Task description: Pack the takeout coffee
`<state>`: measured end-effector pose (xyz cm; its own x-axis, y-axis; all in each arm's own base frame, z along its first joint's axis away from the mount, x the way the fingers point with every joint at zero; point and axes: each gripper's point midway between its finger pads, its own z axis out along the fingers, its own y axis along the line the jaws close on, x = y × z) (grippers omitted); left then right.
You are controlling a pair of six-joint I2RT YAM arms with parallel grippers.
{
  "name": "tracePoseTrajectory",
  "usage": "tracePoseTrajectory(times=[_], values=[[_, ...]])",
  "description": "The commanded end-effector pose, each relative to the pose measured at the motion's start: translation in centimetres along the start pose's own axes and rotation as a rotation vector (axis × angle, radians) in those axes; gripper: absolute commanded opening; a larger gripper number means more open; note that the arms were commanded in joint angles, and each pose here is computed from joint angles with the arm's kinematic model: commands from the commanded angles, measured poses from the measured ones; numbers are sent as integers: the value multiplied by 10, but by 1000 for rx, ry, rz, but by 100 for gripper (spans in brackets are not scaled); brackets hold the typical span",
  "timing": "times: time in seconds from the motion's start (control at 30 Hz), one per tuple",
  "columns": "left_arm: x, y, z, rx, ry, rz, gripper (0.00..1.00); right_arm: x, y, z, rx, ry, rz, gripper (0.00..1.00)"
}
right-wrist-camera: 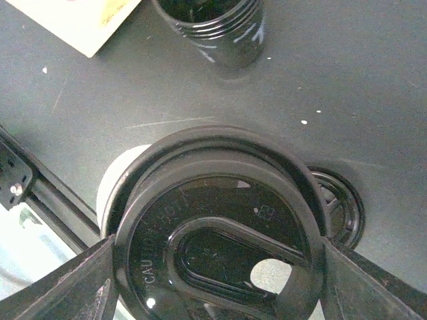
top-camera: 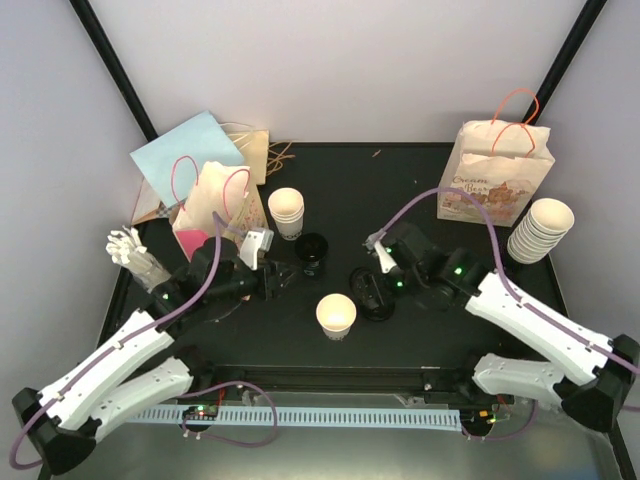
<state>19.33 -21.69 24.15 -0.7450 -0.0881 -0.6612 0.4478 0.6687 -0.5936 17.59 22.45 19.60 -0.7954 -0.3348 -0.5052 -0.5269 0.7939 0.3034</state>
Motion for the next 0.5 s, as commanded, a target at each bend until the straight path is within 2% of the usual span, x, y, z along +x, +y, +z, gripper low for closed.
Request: tracePoseTrajectory(times=[0.0, 0.13, 0.2, 0.37, 0.47], values=[[24, 15, 0, -16, 49, -62, 49, -4, 9, 5, 88, -2, -59, 79], [37, 17, 4, 29, 61, -88, 52, 2, 23, 15, 125, 27, -129, 79], [41, 19, 7, 41, 60, -93, 59, 4, 30, 19, 134, 35, -159, 79], [46, 25, 10, 26, 60, -104, 98, 9, 41, 31, 165, 54, -222, 79], [49, 29, 11, 12, 67, -114, 99, 12, 44, 37, 182, 64, -246, 79]])
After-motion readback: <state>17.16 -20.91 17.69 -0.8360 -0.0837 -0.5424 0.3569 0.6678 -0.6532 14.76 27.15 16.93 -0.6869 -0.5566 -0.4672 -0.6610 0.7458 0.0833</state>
